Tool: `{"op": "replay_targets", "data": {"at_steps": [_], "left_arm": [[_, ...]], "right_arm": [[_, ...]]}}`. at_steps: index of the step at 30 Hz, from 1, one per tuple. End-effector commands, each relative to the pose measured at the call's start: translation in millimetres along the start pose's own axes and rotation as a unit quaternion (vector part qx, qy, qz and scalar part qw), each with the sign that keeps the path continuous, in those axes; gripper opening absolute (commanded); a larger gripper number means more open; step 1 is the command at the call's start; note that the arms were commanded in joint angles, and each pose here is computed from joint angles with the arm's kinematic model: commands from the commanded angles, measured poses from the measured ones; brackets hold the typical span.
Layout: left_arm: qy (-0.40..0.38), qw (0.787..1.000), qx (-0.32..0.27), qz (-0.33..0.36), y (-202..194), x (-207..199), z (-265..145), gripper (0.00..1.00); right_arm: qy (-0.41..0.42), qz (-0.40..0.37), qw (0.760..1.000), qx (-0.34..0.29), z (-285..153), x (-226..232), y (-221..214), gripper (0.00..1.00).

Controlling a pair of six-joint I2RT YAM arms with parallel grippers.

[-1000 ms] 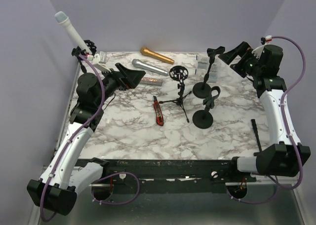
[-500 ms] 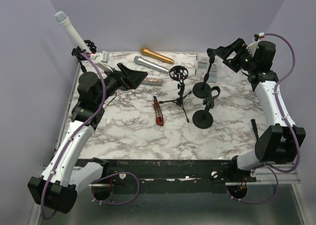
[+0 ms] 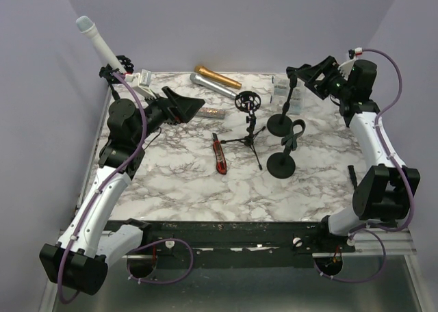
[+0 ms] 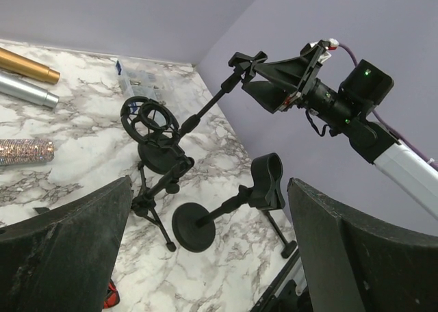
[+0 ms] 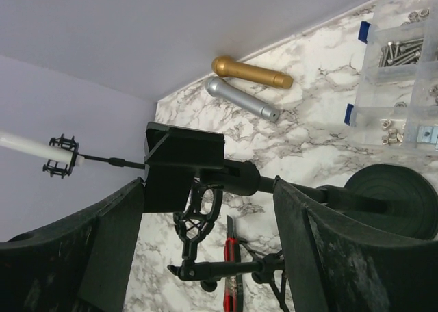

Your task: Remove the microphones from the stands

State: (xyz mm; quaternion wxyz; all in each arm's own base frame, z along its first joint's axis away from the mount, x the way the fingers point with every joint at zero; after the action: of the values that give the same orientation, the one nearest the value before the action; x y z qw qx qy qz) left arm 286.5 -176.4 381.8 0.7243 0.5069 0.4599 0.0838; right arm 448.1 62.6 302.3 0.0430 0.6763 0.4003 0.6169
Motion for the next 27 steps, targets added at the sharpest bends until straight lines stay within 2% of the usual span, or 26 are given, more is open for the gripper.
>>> {"op": "replay_targets", "data": {"at_steps": [1, 15, 19, 24, 27], "left_arm": [[-0.016, 1.0, 0.0, 0.0, 2.9, -4.4, 1.2, 0.92], [-0.019, 1.0, 0.005, -0.007, 0.3, -3.0, 3.0, 0.91], [-0.014, 1.0, 0.007, -0.003, -0.3, -0.3, 4.4, 0.91], [-0.006, 1.0, 0.002, 0.011, 2.2, 2.7, 4.2, 0.91], [0.006, 1.0, 0.002, 0.02, 2.2, 8.9, 5.6, 0.91]], "right_arm": [[-0.042, 0.014, 0.999, 0.03, 4.8, -42.4, -29.0, 0.75], [-0.11, 0.033, 0.99, 0.084, 4.9, -130.7, -104.0, 0.75], [-0.095, 0.023, 0.991, 0.088, 5.2, -121.4, -100.0, 0.79], [-0.092, -0.016, 0.993, 0.065, -13.0, -91.1, -77.2, 0.94], [-0.085, -0.042, 0.995, 0.042, -31.1, -66.3, -64.3, 1.0]]}}
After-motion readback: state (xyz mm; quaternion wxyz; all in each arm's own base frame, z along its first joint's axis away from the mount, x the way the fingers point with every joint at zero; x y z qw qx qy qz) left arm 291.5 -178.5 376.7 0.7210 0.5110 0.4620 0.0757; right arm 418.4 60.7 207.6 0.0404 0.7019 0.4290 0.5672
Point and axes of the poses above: each gripper's point midway between its finger pads, its own z axis out along the fingers, its own x axis along the line the jaws close on, y = z × x, the point moved 2 cm from there along -z, back along the fingers, and after that the axes turned 5 degrees about z, right-handed, at the moved point
